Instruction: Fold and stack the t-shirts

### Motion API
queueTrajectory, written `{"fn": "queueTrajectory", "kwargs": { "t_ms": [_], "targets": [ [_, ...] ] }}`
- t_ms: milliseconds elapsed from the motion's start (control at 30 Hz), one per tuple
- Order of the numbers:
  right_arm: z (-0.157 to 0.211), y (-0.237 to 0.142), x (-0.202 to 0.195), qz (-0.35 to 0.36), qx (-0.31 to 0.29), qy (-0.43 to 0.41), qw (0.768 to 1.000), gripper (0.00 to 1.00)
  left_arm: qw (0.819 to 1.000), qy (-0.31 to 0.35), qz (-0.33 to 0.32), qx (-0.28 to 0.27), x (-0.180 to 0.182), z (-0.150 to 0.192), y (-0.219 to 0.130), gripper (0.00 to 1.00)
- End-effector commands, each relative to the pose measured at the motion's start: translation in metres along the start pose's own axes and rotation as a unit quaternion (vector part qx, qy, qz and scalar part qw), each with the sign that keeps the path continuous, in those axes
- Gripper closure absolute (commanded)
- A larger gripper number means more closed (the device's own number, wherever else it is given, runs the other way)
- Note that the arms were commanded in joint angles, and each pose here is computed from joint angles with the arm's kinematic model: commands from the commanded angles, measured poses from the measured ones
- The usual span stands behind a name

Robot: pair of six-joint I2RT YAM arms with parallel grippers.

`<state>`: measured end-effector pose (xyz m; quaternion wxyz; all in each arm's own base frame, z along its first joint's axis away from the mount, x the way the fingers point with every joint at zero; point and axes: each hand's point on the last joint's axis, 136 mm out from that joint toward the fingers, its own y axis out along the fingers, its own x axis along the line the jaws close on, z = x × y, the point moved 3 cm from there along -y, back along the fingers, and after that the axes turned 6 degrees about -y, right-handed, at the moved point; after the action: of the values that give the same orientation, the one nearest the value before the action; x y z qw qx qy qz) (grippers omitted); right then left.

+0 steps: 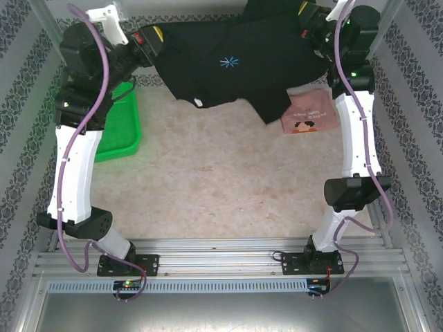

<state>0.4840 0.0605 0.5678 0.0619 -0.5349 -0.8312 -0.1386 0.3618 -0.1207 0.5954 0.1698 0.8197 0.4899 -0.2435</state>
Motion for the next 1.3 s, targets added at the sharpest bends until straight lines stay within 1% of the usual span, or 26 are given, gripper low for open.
{"fn": "queueTrajectory", "kwargs": {
  "t_ms": [0,33,100,200,300,333,367,400,433,467,500,567,633,667,733,767,800,833,867,933,967,1033,1067,1133,1233,1267],
  "targets": [
    [0.014,-0.004,-0.015,-0.003,0.015,-0.022,1.000,1.00,0.999,0.031,-0.022,0.008,0.011,-0.001,-0.012,1.00],
    [0.022,-0.009,-0.019,0.000,0.025,-0.021,0.999,0.99,0.999,0.030,-0.030,0.013,0.017,0.004,-0.013,1.00],
    [0.053,-0.021,-0.031,0.015,0.060,-0.008,0.998,0.98,0.999,0.017,-0.039,0.026,0.029,0.021,-0.015,1.00],
    [0.121,-0.054,-0.051,0.055,0.113,0.034,0.991,0.95,0.996,-0.039,-0.066,0.055,0.064,0.071,-0.018,1.00],
    [0.209,-0.105,-0.057,0.084,0.163,0.087,0.979,0.92,0.983,-0.117,-0.103,0.094,0.107,0.146,-0.035,1.00],
    [0.239,-0.123,-0.055,0.086,0.184,0.099,0.974,0.90,0.978,-0.147,-0.105,0.108,0.117,0.173,-0.041,1.00],
    [0.267,-0.143,-0.054,0.098,0.206,0.108,0.968,0.87,0.969,-0.173,-0.115,0.131,0.130,0.207,-0.048,1.00],
    [0.288,-0.161,-0.054,0.111,0.222,0.118,0.961,0.81,0.960,-0.190,-0.136,0.155,0.144,0.239,-0.054,1.00],
    [0.311,-0.180,-0.049,0.113,0.239,0.128,0.956,0.72,0.954,-0.198,-0.144,0.175,0.149,0.266,-0.062,1.00],
    [0.328,-0.199,-0.045,0.116,0.254,0.132,0.951,0.66,0.947,-0.206,-0.154,0.194,0.155,0.292,-0.069,1.00],
    [0.344,-0.217,-0.044,0.133,0.269,0.142,0.943,0.64,0.940,-0.213,-0.164,0.211,0.159,0.313,-0.075,1.00],
    [0.366,-0.253,-0.040,0.160,0.283,0.172,0.930,0.53,0.930,-0.217,-0.177,0.240,0.164,0.348,-0.087,1.00],
    [0.374,-0.280,-0.037,0.191,0.278,0.190,0.922,0.41,0.918,-0.221,-0.203,0.260,0.173,0.374,-0.100,1.00],
    [0.373,-0.290,-0.035,0.201,0.262,0.200,0.923,0.35,0.912,-0.225,-0.209,0.270,0.177,0.384,-0.106,1.00],
    [0.358,-0.297,-0.030,0.205,0.222,0.208,0.930,0.22,0.905,-0.228,-0.223,0.281,0.183,0.398,-0.114,1.00],
    [0.357,-0.301,-0.029,0.214,0.218,0.223,0.926,0.18,0.902,-0.229,-0.227,0.286,0.185,0.402,-0.117,1.00],
    [0.354,-0.299,-0.026,0.208,0.221,0.234,0.924,0.17,0.900,-0.227,-0.232,0.292,0.187,0.406,-0.120,1.00],
    [0.354,-0.294,-0.019,0.187,0.240,0.248,0.919,0.17,0.897,-0.222,-0.239,0.299,0.189,0.410,-0.122,1.00],
    [0.360,-0.289,-0.014,0.173,0.276,0.270,0.906,0.17,0.895,-0.219,-0.243,0.305,0.191,0.413,-0.123,1.00],
    [0.374,-0.278,-0.008,0.160,0.353,0.308,0.869,0.17,0.892,-0.218,-0.245,0.310,0.193,0.417,-0.123,1.00],
    [0.379,-0.270,-0.004,0.140,0.392,0.317,0.852,0.18,0.892,-0.220,-0.243,0.311,0.193,0.419,-0.122,1.00],
    [0.382,-0.253,0.003,0.115,0.451,0.312,0.828,0.20,0.891,-0.222,-0.242,0.314,0.194,0.421,-0.121,1.00],
    [0.384,-0.247,0.003,0.114,0.479,0.296,0.818,0.20,0.891,-0.219,-0.241,0.316,0.193,0.421,-0.120,1.00],
    [0.386,-0.235,-0.008,0.133,0.510,0.281,0.802,0.19,0.892,-0.213,-0.242,0.318,0.194,0.421,-0.120,1.00],
    [0.398,-0.214,-0.026,0.144,0.537,0.281,0.782,0.20,0.894,-0.205,-0.240,0.318,0.193,0.419,-0.120,1.00],
    [0.405,-0.209,-0.032,0.150,0.554,0.276,0.771,0.23,0.894,-0.202,-0.241,0.319,0.193,0.418,-0.121,1.00]
  ]
}}
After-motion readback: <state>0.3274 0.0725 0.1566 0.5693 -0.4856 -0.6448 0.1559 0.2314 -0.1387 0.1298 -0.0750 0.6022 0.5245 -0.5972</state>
